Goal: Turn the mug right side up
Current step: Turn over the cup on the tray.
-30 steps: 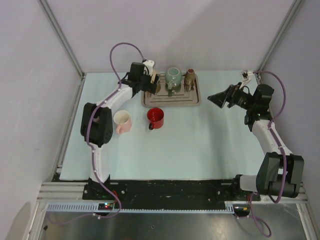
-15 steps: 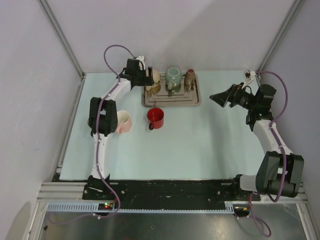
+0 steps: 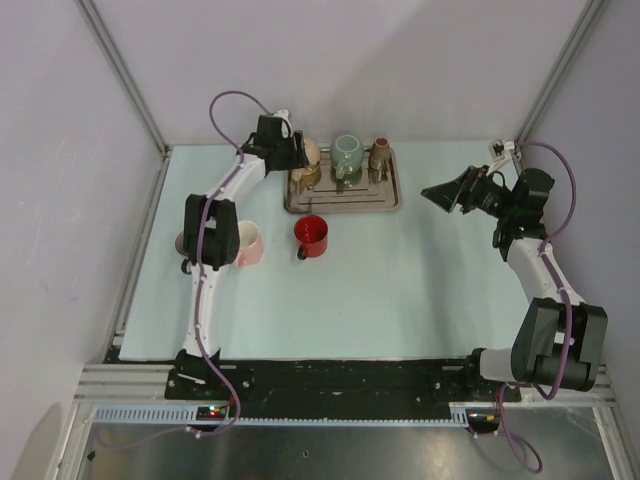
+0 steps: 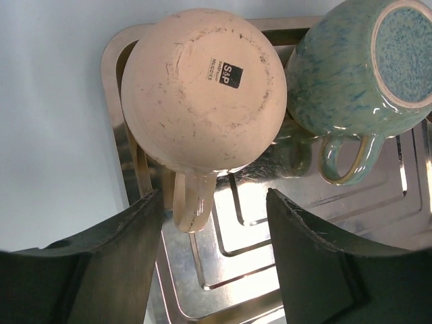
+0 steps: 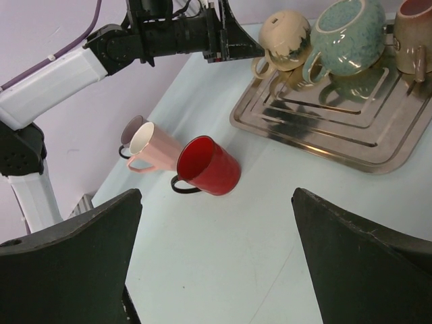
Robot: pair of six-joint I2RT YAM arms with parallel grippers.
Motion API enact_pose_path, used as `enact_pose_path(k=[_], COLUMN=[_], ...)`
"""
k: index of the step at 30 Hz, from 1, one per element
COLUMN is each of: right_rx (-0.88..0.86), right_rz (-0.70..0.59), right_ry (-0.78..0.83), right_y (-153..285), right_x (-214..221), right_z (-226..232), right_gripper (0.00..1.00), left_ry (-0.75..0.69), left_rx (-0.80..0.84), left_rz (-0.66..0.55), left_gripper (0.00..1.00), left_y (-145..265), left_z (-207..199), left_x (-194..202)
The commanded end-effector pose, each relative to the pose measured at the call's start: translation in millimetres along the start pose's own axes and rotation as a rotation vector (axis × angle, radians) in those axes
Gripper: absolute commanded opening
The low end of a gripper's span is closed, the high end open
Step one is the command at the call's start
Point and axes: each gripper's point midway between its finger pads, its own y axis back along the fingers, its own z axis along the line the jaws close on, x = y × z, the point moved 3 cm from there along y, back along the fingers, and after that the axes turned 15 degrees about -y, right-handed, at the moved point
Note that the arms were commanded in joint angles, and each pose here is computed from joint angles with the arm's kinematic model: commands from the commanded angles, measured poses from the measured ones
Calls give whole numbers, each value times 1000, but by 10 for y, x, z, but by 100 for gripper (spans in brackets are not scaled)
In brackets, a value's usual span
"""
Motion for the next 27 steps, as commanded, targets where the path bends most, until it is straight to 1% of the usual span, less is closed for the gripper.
enact_pose_path(k=[1, 9, 19, 21, 25, 27], right_rx=[-40, -47, -47, -48, -51, -51], right_rz=[-7, -9, -14, -14, -16, -16], right_ry=[28, 28, 30, 29, 30, 30], right_y=[8, 25, 39, 40, 45, 45], right_x=[-50, -57, -67, -69, -73, -75], right_z=[95, 139, 163, 165, 183, 183], right_gripper=[99, 100, 100, 100, 99, 99], left_ry=[41, 59, 132, 135, 131, 127], left_rx=[17, -1, 87, 83, 64, 50], left_rz=[-22, -12, 36, 36, 28, 18], left_gripper=[66, 66, 62, 61, 53, 52], left_y=[-3, -7, -110, -112, -95, -86], left_z=[-56, -36, -219, -215, -189, -170], left_x=[-117, -98, 75, 80, 48, 14])
